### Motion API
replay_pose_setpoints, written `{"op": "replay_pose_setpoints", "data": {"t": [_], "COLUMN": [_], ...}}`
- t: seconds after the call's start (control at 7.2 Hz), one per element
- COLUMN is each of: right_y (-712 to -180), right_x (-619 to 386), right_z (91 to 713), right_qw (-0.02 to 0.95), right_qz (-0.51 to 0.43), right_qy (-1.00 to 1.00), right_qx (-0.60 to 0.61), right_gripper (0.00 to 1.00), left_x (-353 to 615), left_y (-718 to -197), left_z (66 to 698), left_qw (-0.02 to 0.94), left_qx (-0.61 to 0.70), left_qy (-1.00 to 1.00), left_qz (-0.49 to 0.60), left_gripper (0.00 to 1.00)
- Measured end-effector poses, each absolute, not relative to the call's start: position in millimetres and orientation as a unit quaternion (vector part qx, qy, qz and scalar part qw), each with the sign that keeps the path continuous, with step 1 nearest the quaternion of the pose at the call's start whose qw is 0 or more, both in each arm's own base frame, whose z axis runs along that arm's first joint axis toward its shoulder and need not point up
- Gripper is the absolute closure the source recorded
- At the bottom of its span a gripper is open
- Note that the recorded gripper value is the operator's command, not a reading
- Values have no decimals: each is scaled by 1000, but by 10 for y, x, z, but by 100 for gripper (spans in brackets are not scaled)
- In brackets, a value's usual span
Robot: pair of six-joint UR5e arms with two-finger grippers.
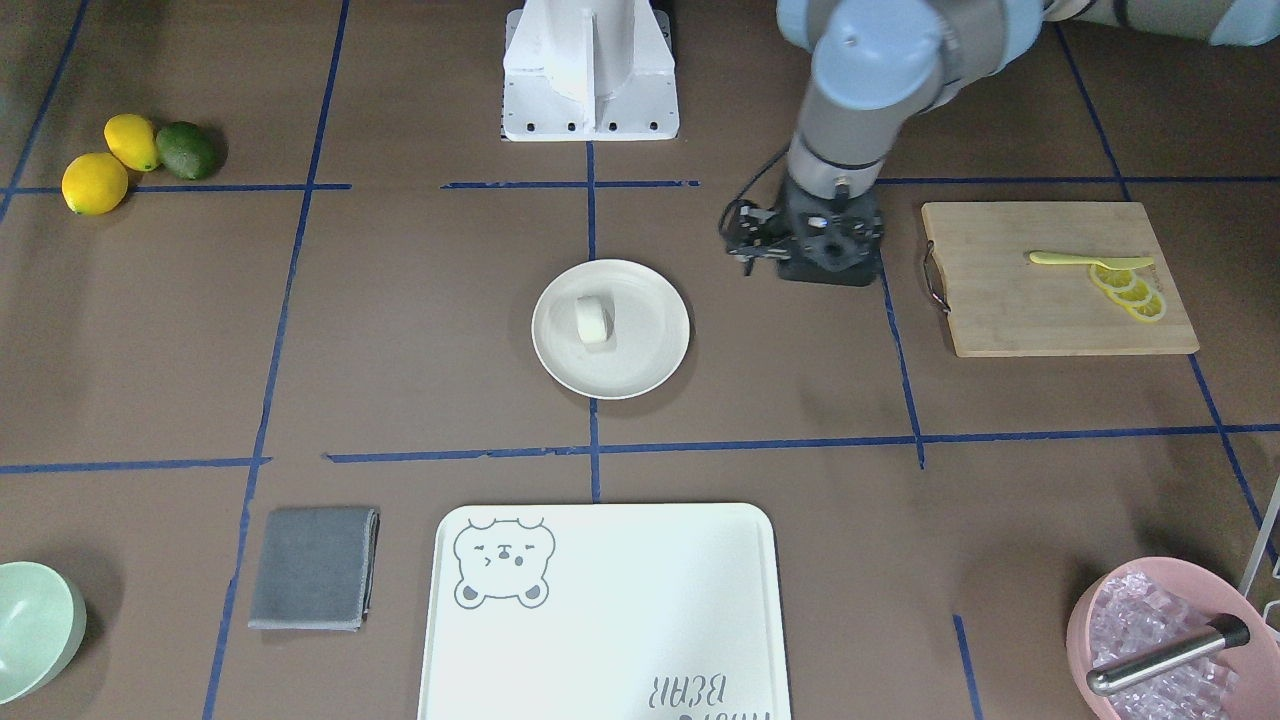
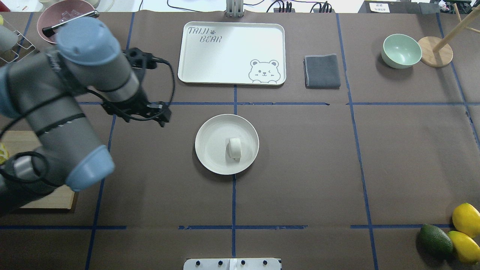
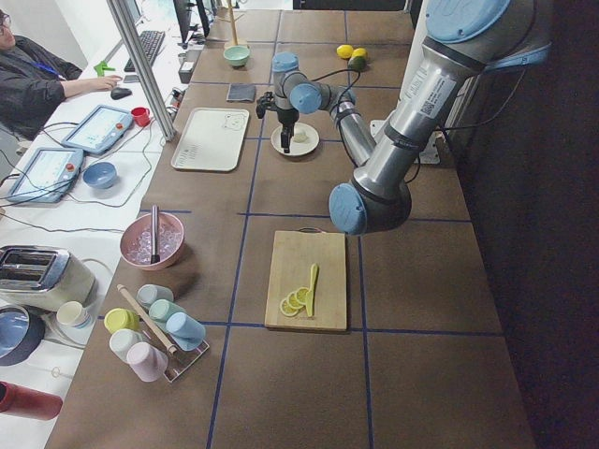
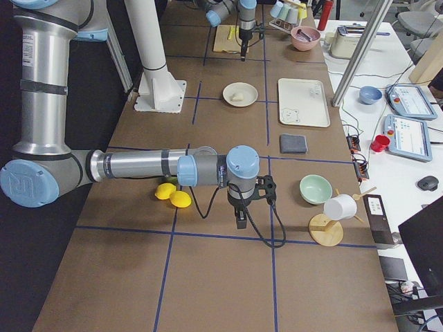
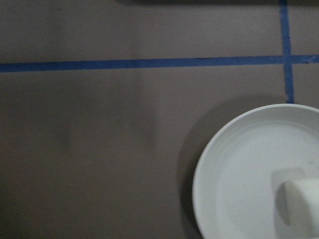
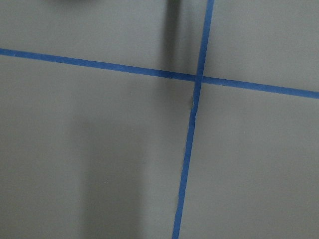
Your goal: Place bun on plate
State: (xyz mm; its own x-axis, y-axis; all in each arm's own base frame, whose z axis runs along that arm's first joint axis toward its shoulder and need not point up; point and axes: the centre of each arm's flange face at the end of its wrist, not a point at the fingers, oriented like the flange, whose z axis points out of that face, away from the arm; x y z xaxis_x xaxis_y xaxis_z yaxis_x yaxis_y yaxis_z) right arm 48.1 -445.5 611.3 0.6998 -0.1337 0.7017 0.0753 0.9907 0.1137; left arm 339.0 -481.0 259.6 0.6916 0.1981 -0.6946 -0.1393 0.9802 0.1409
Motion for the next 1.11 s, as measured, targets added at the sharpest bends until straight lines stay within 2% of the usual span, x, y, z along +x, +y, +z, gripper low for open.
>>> {"op": "replay_pose_setpoints", "data": {"t": [0.28, 0.56, 0.83, 1.11], "right_y": [-4454, -4445, -4440, -4436], "right_x": [481, 479, 478, 477], "right_z": [6112, 6119, 6118, 6122], "right_qw": [921, 920, 920, 920], "right_qz": [-57, -58, -58, -58], "right_qy": [-384, -385, -386, -386], "right_qx": [38, 38, 38, 37], "right_gripper": [0, 0, 0, 0], "left_x": [1883, 657, -51, -511], "left_y": [-5129, -5139, -4977, -4778], "left_z": [3522, 4551, 5338, 5841], "left_qw": [917, 928, 932, 925], "left_qx": [49, 26, 14, 13], "left_qy": [371, 360, 355, 372], "left_qz": [138, 92, 79, 82], "left_gripper": [0, 0, 0, 0]}}
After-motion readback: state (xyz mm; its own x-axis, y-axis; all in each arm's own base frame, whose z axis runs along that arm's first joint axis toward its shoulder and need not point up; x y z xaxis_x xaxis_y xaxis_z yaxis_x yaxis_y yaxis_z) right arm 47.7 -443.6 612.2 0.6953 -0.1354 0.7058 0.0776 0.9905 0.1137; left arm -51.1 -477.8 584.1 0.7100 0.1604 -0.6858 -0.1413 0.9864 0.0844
